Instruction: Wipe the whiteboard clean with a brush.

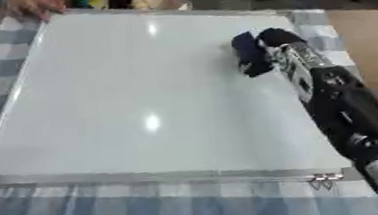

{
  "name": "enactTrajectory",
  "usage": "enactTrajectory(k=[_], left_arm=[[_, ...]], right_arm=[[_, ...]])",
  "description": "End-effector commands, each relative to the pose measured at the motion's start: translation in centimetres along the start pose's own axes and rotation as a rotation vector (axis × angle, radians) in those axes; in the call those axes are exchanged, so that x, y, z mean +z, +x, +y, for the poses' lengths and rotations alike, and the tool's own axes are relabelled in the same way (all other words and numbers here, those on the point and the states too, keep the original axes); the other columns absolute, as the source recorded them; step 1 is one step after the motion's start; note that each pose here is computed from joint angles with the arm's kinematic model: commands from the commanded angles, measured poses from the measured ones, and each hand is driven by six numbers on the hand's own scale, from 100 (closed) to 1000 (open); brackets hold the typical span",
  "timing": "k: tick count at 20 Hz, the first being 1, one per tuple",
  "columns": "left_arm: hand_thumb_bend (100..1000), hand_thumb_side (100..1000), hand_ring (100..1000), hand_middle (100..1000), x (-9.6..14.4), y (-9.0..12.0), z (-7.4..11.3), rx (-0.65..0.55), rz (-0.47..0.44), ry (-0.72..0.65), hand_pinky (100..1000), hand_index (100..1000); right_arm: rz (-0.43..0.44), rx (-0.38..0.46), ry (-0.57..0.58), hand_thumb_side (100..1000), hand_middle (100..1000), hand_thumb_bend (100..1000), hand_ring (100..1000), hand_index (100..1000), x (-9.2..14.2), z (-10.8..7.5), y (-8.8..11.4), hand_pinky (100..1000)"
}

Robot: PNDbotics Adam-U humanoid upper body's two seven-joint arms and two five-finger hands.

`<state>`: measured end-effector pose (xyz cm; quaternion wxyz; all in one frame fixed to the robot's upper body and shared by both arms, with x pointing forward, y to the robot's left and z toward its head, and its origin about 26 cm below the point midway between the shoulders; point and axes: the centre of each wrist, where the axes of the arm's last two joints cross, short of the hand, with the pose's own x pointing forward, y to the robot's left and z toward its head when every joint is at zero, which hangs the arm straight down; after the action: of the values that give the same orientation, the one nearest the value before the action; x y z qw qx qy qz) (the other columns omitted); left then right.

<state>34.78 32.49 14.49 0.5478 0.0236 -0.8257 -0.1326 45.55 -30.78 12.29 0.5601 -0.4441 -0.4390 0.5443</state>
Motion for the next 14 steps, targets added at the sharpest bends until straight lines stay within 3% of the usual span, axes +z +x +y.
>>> enactTrajectory(k=[1, 2, 14], left_arm=[[671, 950, 492, 557, -0.4, 1.2, 0.6, -0.023, -0.038, 0.001, 550, 684], [671, 949, 492, 557, -0.4, 1.2, 0.5, -0.022, -0.038, 0.0, 550, 684], [671, 949, 490, 557, -0.4, 1.2, 0.6, -0.022, -0.038, 0.001, 551, 683]], right_arm=[[-0.032, 0.028, -0.033, 540, 529, 167, 583, 396, 0.2, -1.4, 0.5, 607], [-0.041, 0.033, -0.034, 521, 529, 136, 583, 396, 0.3, -1.5, 0.7, 607], [-0.079, 0.055, -0.036, 520, 529, 137, 583, 396, 0.6, -1.9, 1.5, 608]])
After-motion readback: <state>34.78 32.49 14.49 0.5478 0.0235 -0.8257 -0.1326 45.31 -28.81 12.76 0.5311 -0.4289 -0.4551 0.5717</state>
